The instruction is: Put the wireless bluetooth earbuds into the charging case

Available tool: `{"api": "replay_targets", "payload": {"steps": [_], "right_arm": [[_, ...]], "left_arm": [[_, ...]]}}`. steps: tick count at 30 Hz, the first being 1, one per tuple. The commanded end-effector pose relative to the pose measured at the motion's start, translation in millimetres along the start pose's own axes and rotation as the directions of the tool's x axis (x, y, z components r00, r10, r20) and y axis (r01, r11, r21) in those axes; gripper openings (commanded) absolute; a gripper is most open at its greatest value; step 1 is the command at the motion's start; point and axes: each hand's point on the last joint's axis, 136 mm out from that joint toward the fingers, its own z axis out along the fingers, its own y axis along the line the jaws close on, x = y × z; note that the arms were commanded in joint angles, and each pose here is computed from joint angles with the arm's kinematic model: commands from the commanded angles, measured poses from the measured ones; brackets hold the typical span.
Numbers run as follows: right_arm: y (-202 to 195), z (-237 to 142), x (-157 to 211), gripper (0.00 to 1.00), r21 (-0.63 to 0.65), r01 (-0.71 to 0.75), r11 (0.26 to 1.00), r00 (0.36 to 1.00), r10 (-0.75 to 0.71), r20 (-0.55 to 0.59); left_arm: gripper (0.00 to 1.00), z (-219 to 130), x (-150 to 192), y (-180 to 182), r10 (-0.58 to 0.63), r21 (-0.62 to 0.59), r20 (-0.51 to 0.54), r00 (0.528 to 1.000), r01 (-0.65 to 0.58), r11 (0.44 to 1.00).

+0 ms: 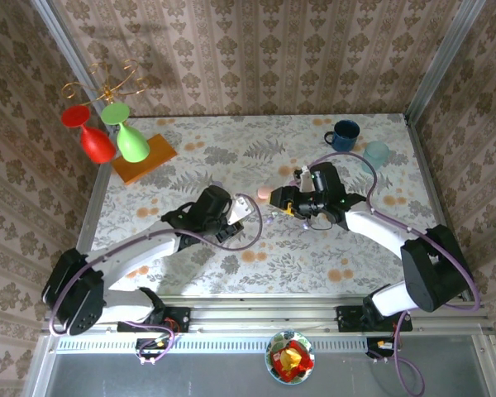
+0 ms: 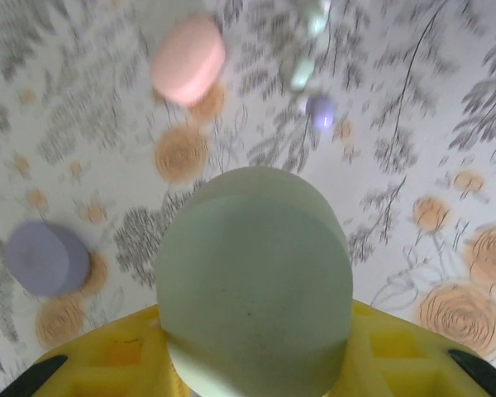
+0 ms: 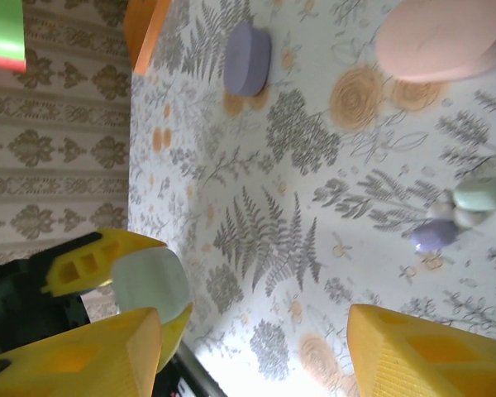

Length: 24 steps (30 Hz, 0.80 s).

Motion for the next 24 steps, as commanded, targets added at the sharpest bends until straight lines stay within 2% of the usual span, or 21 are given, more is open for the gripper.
{"api": "replay_targets", "payload": {"steps": [1,10,18,24], "right_arm": [[28,-4,16,0.62,-0.113,0.054,0.992,0.997,-0.061,-0.054],[65,2,33,0.62,-0.230,0.119,0.966,0.988,-0.139,-0.072],[71,7,42,0.62,-0.238,0.130,0.963,0.984,-0.155,-0.091],[77,-6,40,0.63,-0.246,0.161,0.956,0.983,-0.178,-0.046]], "left_arm": [[0.27,-16,-37,-6,0.059,0.002,0.187,0.981,-0.061,0.998],[0.25,-17,-38,-16,0.048,0.051,0.188,0.981,-0.059,0.997],[0.23,-20,-41,-21,0.046,0.066,0.199,0.979,-0.060,0.996],[0.23,-21,-36,-21,0.045,0.058,0.187,0.981,-0.057,0.997]]}}
